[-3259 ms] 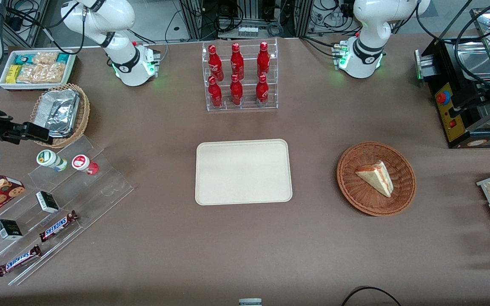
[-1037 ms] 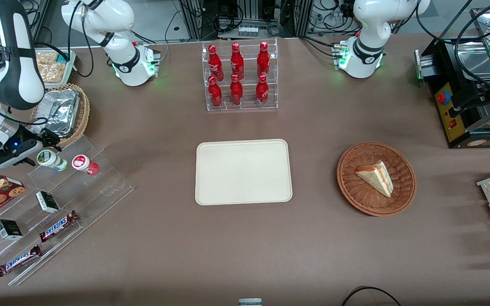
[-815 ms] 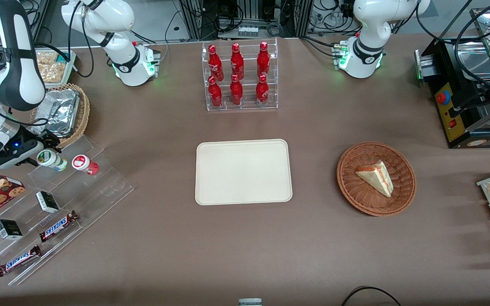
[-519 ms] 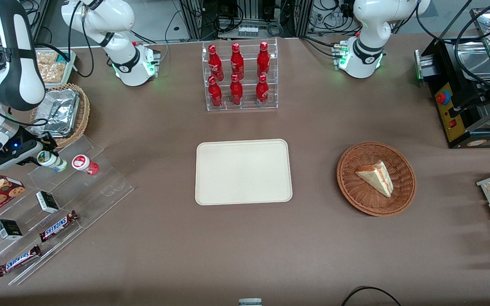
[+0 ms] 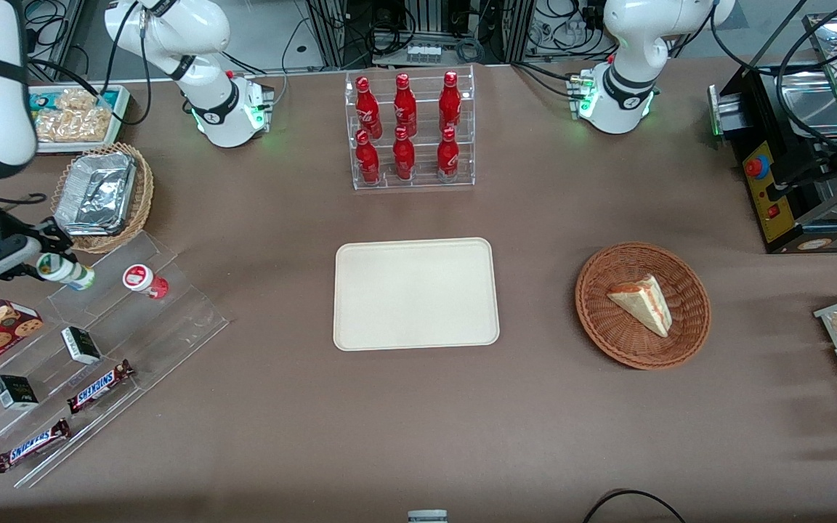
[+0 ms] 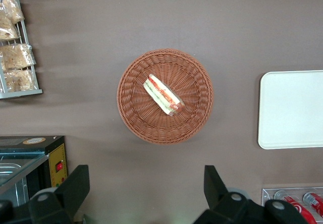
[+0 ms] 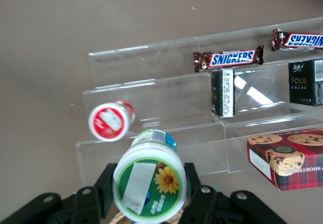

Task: Place green gum on tray
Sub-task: 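Lift the gum bottle and carry it over the cream tray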

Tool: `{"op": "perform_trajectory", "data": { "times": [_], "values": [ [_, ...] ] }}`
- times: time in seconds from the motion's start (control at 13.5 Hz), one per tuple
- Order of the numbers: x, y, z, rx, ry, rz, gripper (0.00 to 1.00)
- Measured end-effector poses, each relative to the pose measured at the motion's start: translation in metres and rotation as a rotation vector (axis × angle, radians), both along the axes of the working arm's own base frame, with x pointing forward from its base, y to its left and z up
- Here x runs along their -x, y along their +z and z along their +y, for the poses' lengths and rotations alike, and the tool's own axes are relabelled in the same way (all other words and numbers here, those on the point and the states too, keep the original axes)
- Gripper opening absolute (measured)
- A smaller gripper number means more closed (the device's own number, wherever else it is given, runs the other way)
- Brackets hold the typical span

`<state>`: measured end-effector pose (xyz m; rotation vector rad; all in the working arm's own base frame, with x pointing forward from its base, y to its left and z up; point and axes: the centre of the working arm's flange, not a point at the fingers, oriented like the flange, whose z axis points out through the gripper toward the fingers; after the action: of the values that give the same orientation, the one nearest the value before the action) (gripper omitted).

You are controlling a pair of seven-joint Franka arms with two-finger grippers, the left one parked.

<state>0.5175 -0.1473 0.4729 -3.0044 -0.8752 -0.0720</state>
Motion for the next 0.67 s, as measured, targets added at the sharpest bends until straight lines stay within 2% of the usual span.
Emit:
{"op": "perform_trajectory", "data": {
  "times": [0.3, 0.67],
  "values": [
    [-0.017, 0.04, 0.079, -0.013, -0.068, 0.055, 0.59],
    [-0.019, 0.05, 0.199, -0.008, -0.182, 0.078, 0.59]
  ]
}}
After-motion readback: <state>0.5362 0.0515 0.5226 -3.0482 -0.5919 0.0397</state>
